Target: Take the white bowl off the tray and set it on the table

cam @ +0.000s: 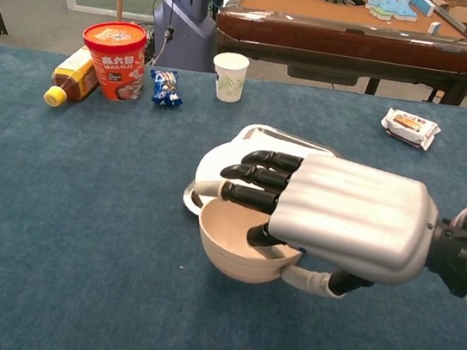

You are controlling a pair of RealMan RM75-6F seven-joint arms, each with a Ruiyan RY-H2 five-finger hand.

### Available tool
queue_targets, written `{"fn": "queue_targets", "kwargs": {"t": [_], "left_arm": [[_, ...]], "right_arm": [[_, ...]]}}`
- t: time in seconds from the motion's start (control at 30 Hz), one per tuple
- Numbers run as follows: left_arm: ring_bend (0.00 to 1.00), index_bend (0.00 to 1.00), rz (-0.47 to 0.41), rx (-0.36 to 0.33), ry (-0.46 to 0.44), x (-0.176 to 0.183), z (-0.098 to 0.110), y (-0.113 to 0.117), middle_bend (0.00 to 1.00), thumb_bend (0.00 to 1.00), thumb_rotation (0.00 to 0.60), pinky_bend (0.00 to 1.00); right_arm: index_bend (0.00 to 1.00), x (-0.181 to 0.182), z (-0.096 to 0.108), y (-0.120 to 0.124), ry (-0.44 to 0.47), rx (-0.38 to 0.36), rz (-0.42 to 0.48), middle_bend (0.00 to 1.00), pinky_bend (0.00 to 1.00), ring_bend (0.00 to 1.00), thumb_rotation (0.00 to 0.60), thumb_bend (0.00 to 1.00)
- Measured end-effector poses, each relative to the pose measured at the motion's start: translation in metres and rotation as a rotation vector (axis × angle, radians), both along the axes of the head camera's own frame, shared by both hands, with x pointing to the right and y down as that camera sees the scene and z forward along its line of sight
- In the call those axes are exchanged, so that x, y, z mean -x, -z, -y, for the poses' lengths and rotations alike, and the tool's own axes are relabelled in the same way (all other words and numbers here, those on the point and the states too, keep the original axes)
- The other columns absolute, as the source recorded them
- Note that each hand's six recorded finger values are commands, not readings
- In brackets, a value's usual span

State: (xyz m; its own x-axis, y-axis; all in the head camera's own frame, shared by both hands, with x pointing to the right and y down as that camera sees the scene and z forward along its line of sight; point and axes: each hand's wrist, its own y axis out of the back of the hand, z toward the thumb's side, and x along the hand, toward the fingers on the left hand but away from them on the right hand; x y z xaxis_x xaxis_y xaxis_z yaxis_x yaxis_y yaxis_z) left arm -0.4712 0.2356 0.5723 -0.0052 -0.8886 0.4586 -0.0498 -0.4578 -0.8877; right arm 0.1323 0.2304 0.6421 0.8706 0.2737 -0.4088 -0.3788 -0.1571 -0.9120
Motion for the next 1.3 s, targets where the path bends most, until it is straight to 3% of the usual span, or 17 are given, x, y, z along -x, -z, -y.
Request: {"fn": "queue_targets", "kwargs": {"t": [0.37,0.47,0.7,1.07,1.3], "left_arm": [[0.22,0.45,0.000,0.001,0.002,0.000,0.000,0.000,0.32,0.01,0.600,0.43],[0.22,0.45,-0.001,0.000,0.002,0.000,0.000,0.001,0.32,0.01,0.600,0.43],[0.22,0.45,-0.001,0.001,0.002,0.000,0.000,0.001,0.32,0.01,0.600,0.43],[0.22,0.45,0.007,0.001,-0.002,0.000,-0.001,0.000,0.32,0.01,0.600,0.43],[0.22,0.45,0.010,0.003,-0.001,0.000,-0.001,0.000,0.32,0.01,0.600,0.43]], "right_arm": [[0.67,0.001,-0.011,-0.004,0.020,0.014,-0.009,0.04,0.05,0.00,0.600,0.50],[0.63,0.000,-0.011,-0.005,0.011,0.017,-0.010,0.04,0.05,0.00,0.600,0.49],[0.53,-0.006,-0.013,-0.006,-0.015,0.027,-0.019,0.04,0.05,0.00,0.600,0.34],[0.40,-0.021,-0.013,0.000,-0.050,0.039,-0.025,0.04,0.05,0.00,0.600,0.20],[0.39,-0.039,-0.001,0.017,-0.118,0.016,-0.026,0.04,0.05,0.00,0.600,0.18]]}}
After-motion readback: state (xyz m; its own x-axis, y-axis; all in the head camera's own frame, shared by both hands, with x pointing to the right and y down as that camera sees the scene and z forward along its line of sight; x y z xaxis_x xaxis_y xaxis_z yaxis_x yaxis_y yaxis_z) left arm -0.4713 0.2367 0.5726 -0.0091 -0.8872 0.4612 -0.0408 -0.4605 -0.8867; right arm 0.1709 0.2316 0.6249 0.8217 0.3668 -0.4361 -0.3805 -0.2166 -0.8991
